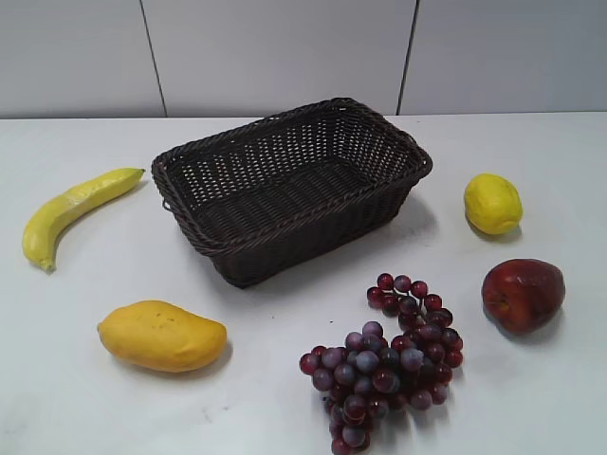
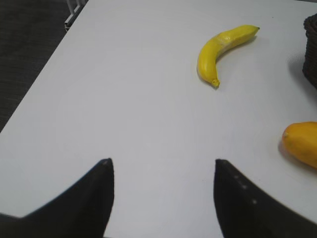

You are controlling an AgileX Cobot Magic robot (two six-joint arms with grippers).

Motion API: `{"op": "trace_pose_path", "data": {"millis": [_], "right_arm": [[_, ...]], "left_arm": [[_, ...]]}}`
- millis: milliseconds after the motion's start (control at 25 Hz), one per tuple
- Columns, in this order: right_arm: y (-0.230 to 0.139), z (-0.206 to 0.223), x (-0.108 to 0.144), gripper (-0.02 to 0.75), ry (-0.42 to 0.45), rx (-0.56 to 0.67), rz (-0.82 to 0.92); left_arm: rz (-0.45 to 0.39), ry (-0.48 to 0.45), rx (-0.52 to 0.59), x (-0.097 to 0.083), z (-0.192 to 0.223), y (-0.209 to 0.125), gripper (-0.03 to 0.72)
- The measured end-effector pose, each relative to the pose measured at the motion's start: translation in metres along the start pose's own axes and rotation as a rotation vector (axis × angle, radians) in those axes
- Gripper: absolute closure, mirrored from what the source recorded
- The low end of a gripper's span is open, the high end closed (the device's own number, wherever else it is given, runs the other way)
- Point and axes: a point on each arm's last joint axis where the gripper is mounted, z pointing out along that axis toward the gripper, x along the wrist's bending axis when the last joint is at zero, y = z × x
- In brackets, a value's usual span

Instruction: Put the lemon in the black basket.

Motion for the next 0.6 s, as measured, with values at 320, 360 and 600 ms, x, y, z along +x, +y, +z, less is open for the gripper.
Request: {"op": "trace_pose_path", "data": {"millis": [320, 360, 600], "right_arm": [[0.000, 0.000, 0.000, 0.219, 0.000, -0.001, 0.000], [0.000, 0.000, 0.000, 0.218, 0.000, -0.002, 0.000], [0.022, 0.002, -0.002, 0.218, -0.016, -0.108, -0.001]], "left_arm": [[0.000, 0.000, 0.000, 0.000, 0.000, 0.000, 0.216], [0.000, 0.000, 0.000, 0.000, 0.000, 0.000, 0.216], [0.000, 0.000, 0.000, 0.000, 0.000, 0.000, 0.216]]}}
